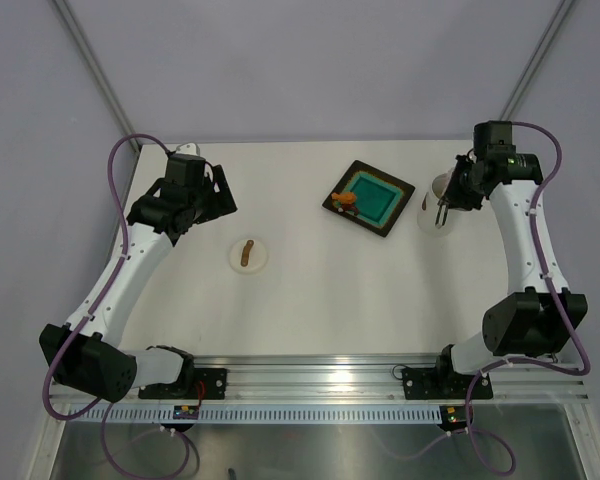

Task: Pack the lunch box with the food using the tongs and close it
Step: Place the fake food in the packing box, then adjust the fake food on the plate.

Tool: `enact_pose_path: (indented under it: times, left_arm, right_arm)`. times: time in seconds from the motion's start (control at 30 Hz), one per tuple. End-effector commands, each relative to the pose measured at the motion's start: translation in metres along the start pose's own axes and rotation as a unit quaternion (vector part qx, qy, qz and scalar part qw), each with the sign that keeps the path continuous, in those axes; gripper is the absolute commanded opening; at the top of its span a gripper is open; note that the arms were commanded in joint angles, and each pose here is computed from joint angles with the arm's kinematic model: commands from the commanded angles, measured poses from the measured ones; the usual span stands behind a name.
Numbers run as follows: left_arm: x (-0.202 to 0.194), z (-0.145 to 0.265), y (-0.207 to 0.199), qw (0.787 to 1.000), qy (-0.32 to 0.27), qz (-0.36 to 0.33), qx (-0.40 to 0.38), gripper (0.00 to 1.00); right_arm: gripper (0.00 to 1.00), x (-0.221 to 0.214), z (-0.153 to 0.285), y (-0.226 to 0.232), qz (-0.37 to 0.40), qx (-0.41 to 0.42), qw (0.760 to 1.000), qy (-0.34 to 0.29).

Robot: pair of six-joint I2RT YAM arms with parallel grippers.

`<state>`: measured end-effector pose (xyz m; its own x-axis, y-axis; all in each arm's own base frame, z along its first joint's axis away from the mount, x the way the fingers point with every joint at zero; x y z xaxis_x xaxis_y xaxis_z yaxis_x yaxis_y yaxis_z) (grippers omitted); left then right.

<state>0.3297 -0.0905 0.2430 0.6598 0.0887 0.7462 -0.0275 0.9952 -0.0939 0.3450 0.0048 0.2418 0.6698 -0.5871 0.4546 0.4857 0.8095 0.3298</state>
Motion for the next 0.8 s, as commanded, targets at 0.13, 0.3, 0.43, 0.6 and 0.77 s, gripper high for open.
enact_pose_path:
  times: [0.13,0.3,0.43,0.6,0.77]
  left_arm:
    - [0.023,0.004,0.002,0.999,-0.032,-0.002,0.003,0.78]
    - [0.026,0.007,0.006,0.999,-0.037,0.0,0.009,0.78]
    - [0.023,0.006,0.006,0.999,-0.033,0.001,0.008,0.78]
    - [0.022,0.002,0.005,1.0,-0.028,0.001,0.004,0.78]
    - [0.022,0.003,0.005,1.0,-0.03,0.001,0.005,0.78]
  right_arm:
    - [0.12,-0.053,0.013,0.064,0.123,0.069,0.988,0.059]
    - [0.14,-0.102,-0.013,0.082,0.169,0.077,0.973,0.136]
    - [0.18,-0.127,-0.028,0.087,0.184,0.08,0.963,0.181]
    - [0.2,-0.144,-0.043,0.096,0.205,0.08,0.953,0.207]
    - [0.2,-0.149,-0.062,0.108,0.21,0.078,0.949,0.22]
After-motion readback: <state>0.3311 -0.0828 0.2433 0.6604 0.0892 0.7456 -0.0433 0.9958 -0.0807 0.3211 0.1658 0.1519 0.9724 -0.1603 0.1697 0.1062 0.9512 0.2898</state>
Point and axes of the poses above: each gripper's point midway between its finger pads, its own z axis back along the fingers, its own y axis along the line the jaws close on, x = y × z, the point moved 1 cm from there along z, back along the fingers, and after that the axes turned 13 degrees about -z, right-handed, at the moved point
